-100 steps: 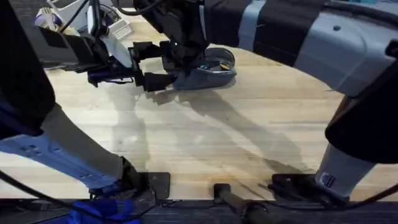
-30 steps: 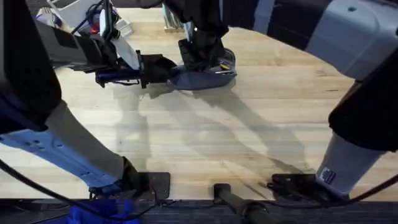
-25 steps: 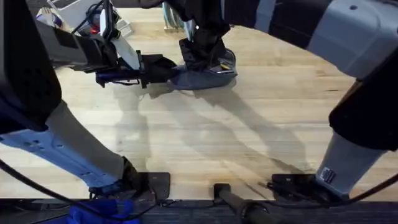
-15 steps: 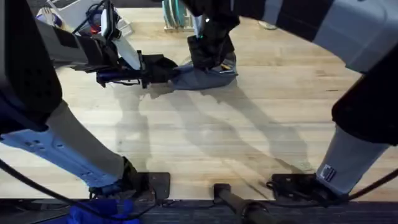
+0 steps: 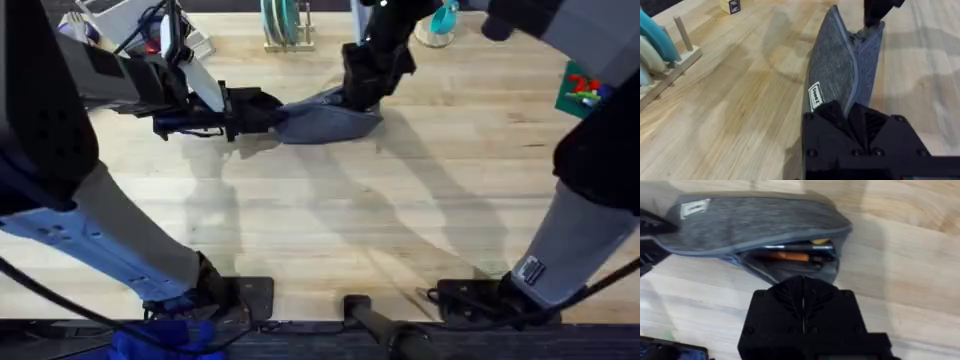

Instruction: Unzip the bag, pick up the pens from the table one at a time and place them inside, then zip the bag closed.

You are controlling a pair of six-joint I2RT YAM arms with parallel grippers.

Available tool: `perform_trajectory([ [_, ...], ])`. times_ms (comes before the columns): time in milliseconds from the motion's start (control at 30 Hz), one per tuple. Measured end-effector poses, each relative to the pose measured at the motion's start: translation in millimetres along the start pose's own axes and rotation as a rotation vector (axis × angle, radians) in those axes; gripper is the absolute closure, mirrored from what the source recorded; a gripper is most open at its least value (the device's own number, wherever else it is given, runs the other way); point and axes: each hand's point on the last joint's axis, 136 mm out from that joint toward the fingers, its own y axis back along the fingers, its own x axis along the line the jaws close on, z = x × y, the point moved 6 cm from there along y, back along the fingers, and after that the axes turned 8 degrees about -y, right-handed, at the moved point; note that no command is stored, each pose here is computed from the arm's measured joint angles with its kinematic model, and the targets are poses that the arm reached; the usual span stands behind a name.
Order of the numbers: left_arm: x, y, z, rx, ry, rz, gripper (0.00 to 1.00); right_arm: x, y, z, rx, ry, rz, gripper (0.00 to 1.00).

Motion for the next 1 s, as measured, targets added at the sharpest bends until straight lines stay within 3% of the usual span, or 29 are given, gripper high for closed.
perform_trajectory([
  [733,0.5,1.3,-0.5,0.001,0.001,0.004,0.959,-43.4,4.6,6.2,0.020,-0.048,-0.097,0.972],
  [1000,0.5,1.3,-0.5,0.001,0.001,0.004,0.959,-44.9,4.7,6.8,0.019,-0.052,-0.100,0.972],
])
